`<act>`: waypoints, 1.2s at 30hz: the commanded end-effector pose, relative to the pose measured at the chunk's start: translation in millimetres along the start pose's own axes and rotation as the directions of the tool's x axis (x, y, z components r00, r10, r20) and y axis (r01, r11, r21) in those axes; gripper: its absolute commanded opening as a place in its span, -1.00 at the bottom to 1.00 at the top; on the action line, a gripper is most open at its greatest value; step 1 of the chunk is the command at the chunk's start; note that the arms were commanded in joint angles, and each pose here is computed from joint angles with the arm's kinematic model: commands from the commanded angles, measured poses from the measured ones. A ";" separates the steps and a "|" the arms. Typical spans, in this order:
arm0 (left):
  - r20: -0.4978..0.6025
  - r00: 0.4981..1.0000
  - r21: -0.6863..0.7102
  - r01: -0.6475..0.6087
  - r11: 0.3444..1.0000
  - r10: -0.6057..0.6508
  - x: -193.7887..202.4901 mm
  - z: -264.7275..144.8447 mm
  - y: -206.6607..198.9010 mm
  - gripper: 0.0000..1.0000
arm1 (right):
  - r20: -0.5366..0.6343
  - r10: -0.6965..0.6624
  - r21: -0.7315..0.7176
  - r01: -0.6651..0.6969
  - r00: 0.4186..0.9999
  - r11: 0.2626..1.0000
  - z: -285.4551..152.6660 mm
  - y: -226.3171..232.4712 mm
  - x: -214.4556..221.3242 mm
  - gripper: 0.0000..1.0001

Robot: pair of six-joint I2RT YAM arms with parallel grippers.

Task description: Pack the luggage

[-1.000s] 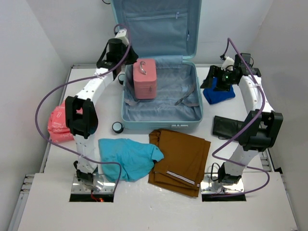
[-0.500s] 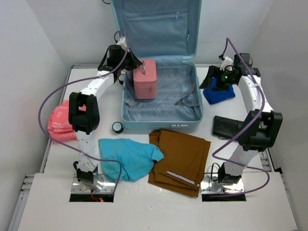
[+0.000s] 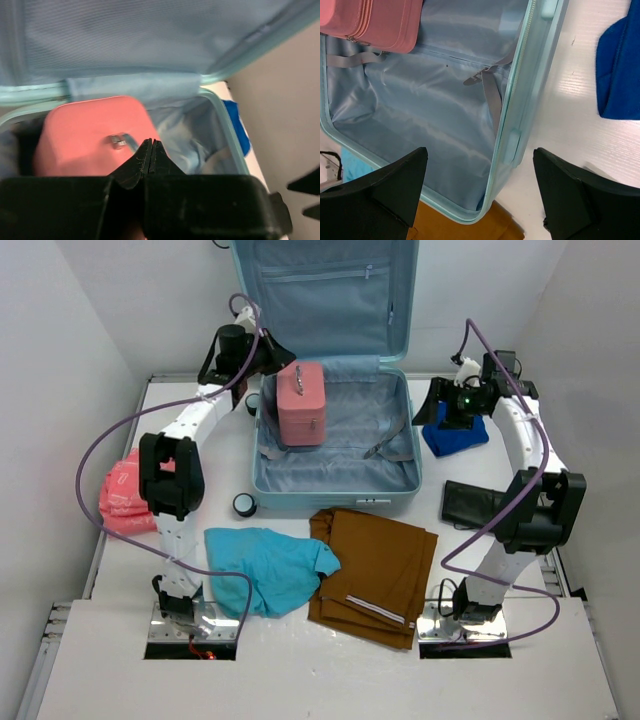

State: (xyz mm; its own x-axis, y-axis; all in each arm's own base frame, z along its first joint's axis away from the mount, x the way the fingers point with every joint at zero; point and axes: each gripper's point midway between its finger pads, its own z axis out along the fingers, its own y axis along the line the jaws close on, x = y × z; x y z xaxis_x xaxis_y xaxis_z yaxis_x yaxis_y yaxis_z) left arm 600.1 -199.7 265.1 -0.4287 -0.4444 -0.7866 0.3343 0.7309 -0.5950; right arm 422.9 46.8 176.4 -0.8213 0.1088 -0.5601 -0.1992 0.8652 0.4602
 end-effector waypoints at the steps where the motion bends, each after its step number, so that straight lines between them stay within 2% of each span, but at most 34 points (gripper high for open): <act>1: 0.078 0.994 0.217 -0.089 0.972 0.074 -41.6 -20.0 -80.6 -1.00 | 0.001 -0.029 -0.015 0.029 1.000 0.999 2.3 4.6 -3.0 0.71; 6: 0.027 0.994 0.186 -0.112 0.976 0.108 -22.8 -11.1 -84.9 -1.00 | 0.001 -0.031 -0.011 0.031 1.000 0.999 3.4 4.0 -4.5 0.71; 10: -0.036 0.992 0.108 -0.115 0.988 0.119 1.4 -0.9 -61.0 -1.00 | -0.001 -0.032 -0.004 0.032 1.000 0.999 3.0 3.6 -4.5 0.71; 16: -0.048 0.994 0.001 -0.103 0.995 0.103 4.5 0.3 -28.8 -1.00 | -0.001 -0.047 0.006 0.047 0.999 0.999 0.9 2.5 -5.2 0.71; 23: -0.081 0.994 -0.109 -0.088 0.990 0.080 17.9 3.5 10.8 -1.00 | -0.037 -0.027 0.017 0.027 0.999 0.999 -0.6 -4.4 9.8 0.84; 36: -0.111 0.991 -0.210 -0.094 0.973 0.072 27.2 -0.2 39.2 -1.00 | -0.065 0.006 0.007 -0.005 0.998 1.000 -8.9 -13.8 15.9 0.84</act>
State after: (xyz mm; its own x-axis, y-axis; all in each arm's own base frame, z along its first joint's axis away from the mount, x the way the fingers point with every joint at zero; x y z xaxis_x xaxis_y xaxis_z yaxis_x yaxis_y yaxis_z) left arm 597.4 -194.6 212.2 -0.5207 -0.3321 -0.7865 0.1983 0.8490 -0.4898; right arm 404.8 33.3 159.6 -0.8673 0.0966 -0.4883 -0.1634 0.8714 0.4625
